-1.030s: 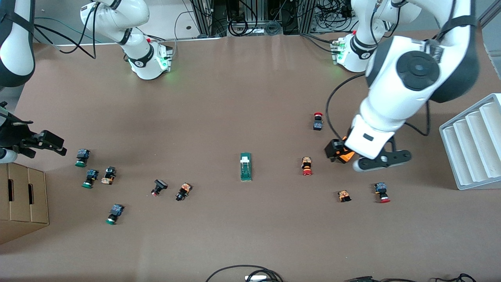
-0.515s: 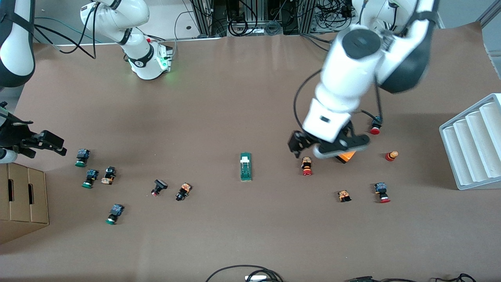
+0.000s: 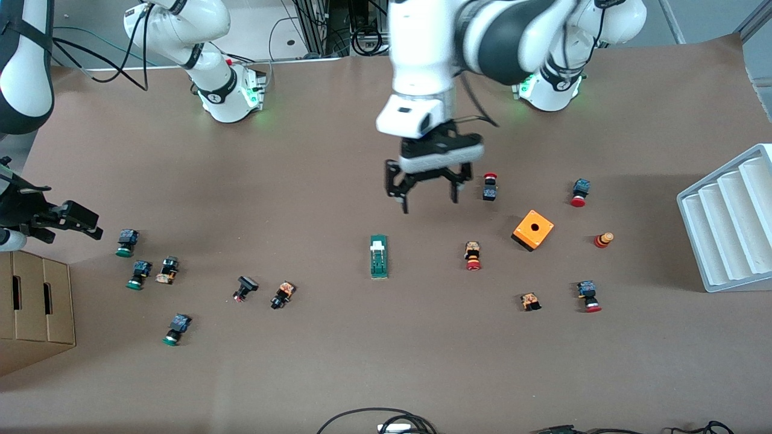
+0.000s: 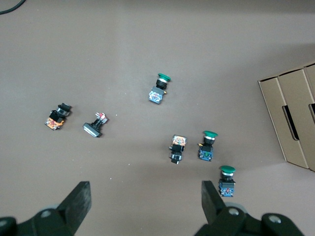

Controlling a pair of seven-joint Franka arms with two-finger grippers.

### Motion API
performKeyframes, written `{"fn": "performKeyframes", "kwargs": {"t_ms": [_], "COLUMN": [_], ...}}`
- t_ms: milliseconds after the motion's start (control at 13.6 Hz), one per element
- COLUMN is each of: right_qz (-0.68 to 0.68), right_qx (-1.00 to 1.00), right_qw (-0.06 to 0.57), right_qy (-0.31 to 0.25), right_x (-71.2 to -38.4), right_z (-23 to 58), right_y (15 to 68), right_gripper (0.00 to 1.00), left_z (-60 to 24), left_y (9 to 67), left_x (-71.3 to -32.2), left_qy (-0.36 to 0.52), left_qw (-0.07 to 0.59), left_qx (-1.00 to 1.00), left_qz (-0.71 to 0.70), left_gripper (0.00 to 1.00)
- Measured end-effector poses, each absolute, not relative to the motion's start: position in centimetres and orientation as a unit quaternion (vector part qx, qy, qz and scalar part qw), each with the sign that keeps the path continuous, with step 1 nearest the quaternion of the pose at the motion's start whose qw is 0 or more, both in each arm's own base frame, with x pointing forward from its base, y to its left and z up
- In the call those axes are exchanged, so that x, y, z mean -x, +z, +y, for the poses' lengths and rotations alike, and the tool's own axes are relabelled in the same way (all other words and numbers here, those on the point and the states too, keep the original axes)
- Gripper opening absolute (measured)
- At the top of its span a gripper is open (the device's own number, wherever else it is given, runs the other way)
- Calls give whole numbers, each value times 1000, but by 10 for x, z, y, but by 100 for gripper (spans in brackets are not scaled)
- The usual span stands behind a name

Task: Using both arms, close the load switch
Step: 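Move the left gripper over the green load switch, then lower the left gripper and grasp the green switch base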

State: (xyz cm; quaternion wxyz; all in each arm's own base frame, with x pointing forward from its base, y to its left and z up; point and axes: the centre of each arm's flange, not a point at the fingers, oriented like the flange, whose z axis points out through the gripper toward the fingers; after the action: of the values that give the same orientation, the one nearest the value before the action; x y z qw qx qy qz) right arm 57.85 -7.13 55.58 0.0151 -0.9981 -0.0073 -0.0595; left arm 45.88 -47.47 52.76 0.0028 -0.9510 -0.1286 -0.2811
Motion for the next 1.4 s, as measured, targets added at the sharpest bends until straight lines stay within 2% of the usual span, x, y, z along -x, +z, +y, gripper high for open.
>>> {"fn": "performKeyframes", "kwargs": {"t_ms": [515, 736, 1030, 1398], "right_qz": [-7, -7, -7, -7], "right_qx": [998, 998, 998, 998], "right_qw": [15, 15, 15, 15], "right_qy": [-59, -59, -59, -59], "right_x": [-578, -578, -578, -578], "right_z": [-71, -71, -71, -71], "right_y": [556, 556, 556, 556], "right_gripper": [100, 100, 100, 100], "left_z": [-553, -570, -587, -593], "left_y": [442, 390, 333, 274], "left_x": [-395, -387, -368, -354], "left_qy": [-375, -417, -441, -482], "left_qw": [9, 33, 21, 42], "left_qx": [918, 905, 891, 870], "left_qz": [-131, -81, -103, -92], "left_gripper": [100, 100, 100, 100]}}
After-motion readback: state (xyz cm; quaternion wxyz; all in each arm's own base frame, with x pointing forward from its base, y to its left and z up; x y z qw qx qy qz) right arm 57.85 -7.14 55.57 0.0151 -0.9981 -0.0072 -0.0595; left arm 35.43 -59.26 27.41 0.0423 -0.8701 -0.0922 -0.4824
